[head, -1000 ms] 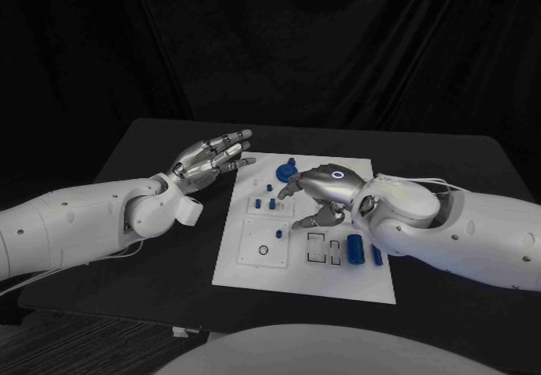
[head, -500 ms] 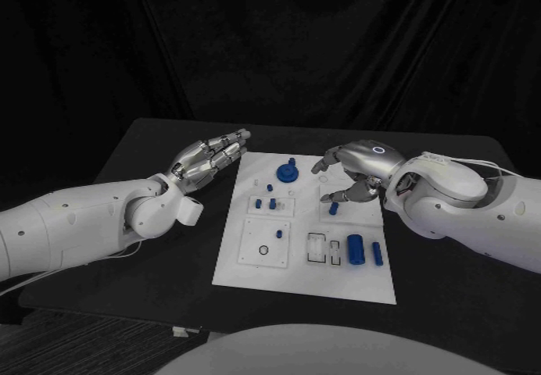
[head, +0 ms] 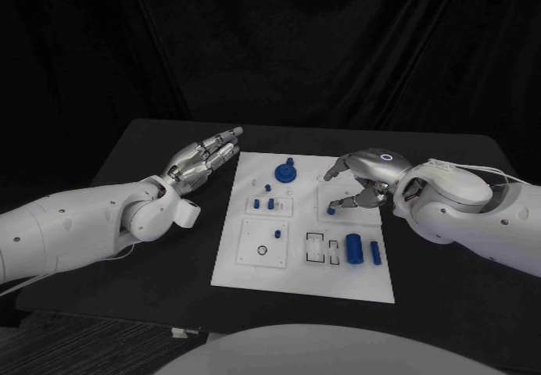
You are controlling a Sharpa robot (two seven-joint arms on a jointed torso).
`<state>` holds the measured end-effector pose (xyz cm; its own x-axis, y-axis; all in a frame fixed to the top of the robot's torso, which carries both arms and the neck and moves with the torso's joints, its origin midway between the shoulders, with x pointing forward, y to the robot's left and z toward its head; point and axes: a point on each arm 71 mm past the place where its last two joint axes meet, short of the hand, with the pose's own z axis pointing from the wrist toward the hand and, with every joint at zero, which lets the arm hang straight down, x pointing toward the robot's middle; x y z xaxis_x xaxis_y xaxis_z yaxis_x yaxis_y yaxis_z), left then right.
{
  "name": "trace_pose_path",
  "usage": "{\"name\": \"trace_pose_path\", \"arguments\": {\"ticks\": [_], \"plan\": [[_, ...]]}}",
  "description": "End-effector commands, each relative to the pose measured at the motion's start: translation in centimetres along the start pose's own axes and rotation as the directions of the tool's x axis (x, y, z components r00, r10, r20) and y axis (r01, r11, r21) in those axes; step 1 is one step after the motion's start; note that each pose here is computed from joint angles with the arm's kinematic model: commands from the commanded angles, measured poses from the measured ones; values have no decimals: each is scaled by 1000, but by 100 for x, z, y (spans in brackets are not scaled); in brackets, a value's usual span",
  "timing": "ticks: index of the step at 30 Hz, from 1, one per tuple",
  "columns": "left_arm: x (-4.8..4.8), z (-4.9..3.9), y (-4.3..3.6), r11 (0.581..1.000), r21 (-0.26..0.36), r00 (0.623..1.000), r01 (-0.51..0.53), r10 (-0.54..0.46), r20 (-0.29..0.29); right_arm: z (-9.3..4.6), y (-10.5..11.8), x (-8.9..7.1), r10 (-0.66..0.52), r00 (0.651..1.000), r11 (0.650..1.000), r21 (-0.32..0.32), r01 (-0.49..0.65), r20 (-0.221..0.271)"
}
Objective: Assemble the parts on the task board
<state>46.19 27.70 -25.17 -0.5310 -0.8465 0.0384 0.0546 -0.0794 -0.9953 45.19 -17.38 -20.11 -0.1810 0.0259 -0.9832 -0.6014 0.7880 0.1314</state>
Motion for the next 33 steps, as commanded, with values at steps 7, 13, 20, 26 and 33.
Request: {"name": "trace_pose_path", "arguments": {"ticks": [7,13,20,26,33], "plan": [[-3,-7,-75,990,135,999,-41,38,24,25,7,131,-4,999,1000,15,5,-54],[-3,-18,-57,992,116,999,-42,39,27,39,33,203,1,997,1000,5,0,-76],[1,-22,-45,994,108,999,-37,35,23,54,72,287,4,994,1000,-4,-5,-112],[6,-24,-43,993,111,999,-32,31,18,70,96,338,6,991,1000,-10,-7,-132],[14,-25,-38,994,111,1000,-23,22,9,88,111,368,6,990,1000,-17,-9,-143]]}}
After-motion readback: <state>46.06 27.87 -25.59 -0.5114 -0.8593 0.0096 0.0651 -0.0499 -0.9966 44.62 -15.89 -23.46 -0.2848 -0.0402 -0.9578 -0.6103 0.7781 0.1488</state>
